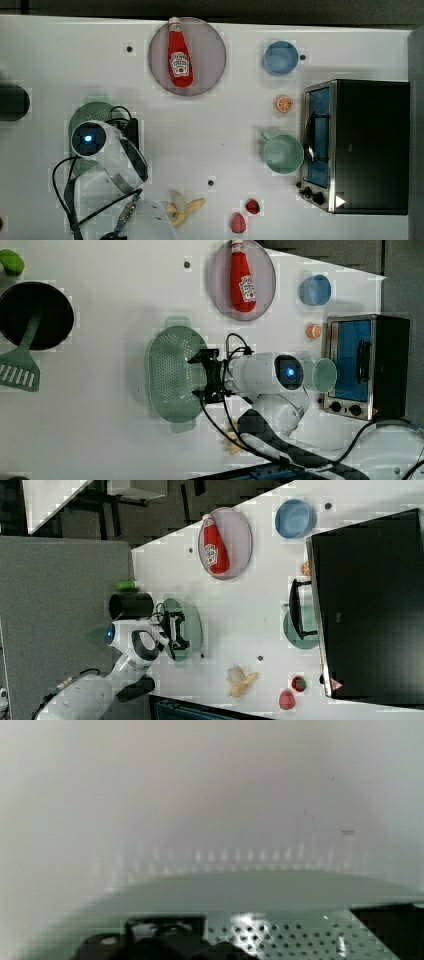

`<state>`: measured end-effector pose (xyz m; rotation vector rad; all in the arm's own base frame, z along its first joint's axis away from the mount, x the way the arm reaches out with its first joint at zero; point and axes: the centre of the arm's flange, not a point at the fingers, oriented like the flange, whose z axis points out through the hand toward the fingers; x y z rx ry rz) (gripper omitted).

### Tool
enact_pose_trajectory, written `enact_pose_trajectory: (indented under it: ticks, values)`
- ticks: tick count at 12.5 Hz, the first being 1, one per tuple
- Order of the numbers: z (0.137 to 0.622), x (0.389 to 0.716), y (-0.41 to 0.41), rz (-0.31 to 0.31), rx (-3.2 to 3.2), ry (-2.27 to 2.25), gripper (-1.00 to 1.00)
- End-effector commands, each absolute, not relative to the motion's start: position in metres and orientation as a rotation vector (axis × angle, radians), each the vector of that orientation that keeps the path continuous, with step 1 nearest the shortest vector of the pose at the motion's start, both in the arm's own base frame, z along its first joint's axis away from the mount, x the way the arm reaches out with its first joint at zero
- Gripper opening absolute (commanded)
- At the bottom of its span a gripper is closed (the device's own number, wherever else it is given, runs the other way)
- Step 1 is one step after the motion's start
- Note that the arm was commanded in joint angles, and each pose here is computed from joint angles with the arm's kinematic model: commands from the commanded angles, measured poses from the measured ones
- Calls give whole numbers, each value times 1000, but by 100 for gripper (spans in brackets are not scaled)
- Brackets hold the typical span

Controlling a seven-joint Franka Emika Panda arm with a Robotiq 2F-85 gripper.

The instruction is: Drag strainer left to right.

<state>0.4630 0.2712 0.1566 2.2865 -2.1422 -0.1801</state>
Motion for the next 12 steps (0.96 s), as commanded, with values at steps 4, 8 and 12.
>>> enact_pose_trajectory:
  ticks: [4,8,12]
  values:
    - [160,472,192,-103,2174,-2204,100]
    - [159,484,128,-73,2187,-2171,100]
    - [159,487,83,-62,2196,-2140,100]
